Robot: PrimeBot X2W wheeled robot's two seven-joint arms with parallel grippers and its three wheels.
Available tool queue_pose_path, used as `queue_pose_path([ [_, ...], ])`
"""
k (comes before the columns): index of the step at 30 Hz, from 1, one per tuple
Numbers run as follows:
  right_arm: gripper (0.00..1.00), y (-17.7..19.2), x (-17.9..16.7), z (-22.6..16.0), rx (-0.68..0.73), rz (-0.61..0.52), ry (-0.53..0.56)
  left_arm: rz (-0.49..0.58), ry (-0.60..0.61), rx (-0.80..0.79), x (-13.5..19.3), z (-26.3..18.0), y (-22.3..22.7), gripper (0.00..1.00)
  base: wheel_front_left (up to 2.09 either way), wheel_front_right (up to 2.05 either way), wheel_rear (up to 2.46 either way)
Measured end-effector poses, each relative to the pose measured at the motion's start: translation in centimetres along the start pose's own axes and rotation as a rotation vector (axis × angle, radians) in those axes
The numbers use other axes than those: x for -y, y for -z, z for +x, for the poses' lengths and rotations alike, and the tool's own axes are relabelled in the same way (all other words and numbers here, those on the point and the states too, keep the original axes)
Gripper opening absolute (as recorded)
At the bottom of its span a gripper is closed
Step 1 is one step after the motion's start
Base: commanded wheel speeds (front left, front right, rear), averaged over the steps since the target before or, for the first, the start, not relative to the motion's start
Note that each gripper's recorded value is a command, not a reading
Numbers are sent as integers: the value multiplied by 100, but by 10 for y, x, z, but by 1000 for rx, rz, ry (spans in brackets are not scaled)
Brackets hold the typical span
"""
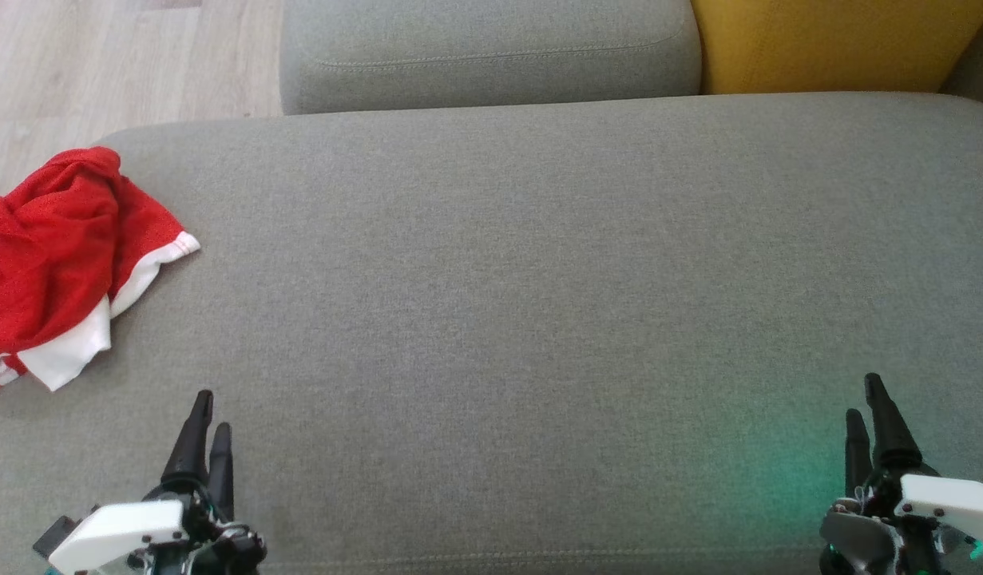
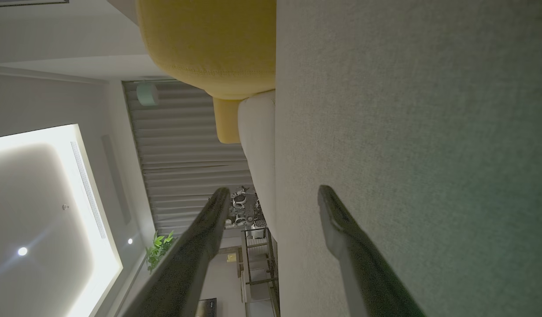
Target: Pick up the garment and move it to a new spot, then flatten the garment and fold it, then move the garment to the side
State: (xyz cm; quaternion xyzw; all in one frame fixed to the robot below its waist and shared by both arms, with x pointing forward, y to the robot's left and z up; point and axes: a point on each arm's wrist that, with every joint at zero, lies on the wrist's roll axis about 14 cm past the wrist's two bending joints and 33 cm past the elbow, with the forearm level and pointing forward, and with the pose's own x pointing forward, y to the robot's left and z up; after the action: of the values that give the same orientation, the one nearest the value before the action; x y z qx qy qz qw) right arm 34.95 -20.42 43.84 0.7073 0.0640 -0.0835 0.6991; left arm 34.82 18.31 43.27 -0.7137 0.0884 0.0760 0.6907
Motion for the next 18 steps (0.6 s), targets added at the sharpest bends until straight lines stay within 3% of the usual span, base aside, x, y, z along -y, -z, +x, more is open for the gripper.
queue_pose_path([
  [8,100,3,-7,2,3,-61,-20,61,32,6,12,4,2,100,0,0,0],
  [18,100,3,-32,8,5,-222,-87,206,91,4,33,8,7,100,0,0,0],
])
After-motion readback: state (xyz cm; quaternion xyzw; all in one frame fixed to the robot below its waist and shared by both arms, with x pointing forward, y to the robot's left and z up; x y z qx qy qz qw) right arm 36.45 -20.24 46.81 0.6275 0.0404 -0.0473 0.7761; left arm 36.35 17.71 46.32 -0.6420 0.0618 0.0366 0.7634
